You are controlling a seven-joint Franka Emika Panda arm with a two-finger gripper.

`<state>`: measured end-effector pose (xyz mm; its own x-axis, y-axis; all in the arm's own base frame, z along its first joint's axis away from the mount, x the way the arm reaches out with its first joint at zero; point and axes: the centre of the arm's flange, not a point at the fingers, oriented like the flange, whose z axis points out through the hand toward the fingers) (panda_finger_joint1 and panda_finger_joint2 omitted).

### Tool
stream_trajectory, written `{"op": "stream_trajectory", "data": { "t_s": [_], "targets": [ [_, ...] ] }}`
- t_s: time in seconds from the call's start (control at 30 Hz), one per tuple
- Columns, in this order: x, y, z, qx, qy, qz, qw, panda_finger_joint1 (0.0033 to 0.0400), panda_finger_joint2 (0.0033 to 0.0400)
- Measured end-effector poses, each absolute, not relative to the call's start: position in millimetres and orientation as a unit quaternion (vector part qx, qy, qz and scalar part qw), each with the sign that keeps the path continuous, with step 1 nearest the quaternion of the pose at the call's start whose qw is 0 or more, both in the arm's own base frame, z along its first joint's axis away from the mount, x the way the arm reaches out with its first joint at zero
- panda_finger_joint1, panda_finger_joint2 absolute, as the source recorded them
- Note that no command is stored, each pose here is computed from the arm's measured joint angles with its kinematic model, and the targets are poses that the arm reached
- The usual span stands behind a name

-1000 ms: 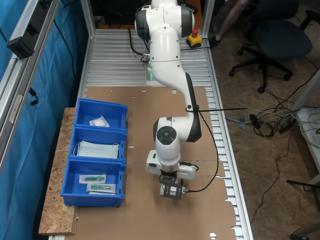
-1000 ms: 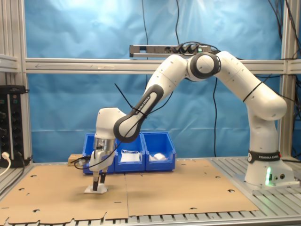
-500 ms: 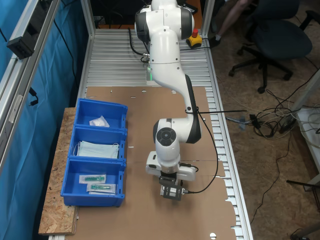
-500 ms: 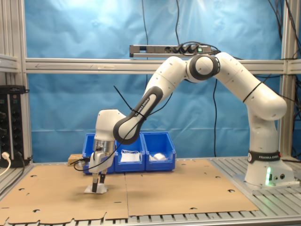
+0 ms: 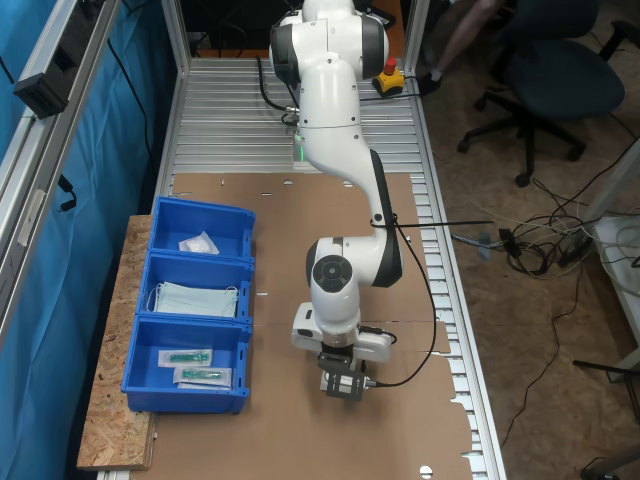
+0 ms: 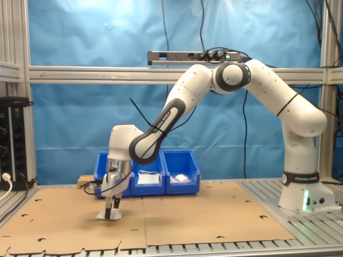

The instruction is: Pick and place sorting task of medical equipment.

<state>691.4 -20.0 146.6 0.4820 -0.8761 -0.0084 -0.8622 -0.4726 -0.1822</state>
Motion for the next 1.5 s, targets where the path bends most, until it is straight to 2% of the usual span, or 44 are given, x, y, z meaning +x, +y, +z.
{"op": "stream_trajectory", "data": {
  "t_s": [0.7, 1.5],
  "targets": [
    [691, -20, 147, -0.857, 0.507, -0.043, 0.081, 0.0400, 0.0400],
    [693, -9, 149, -0.859, 0.503, -0.044, 0.092, 0.0400, 0.0400]
  ]
}}
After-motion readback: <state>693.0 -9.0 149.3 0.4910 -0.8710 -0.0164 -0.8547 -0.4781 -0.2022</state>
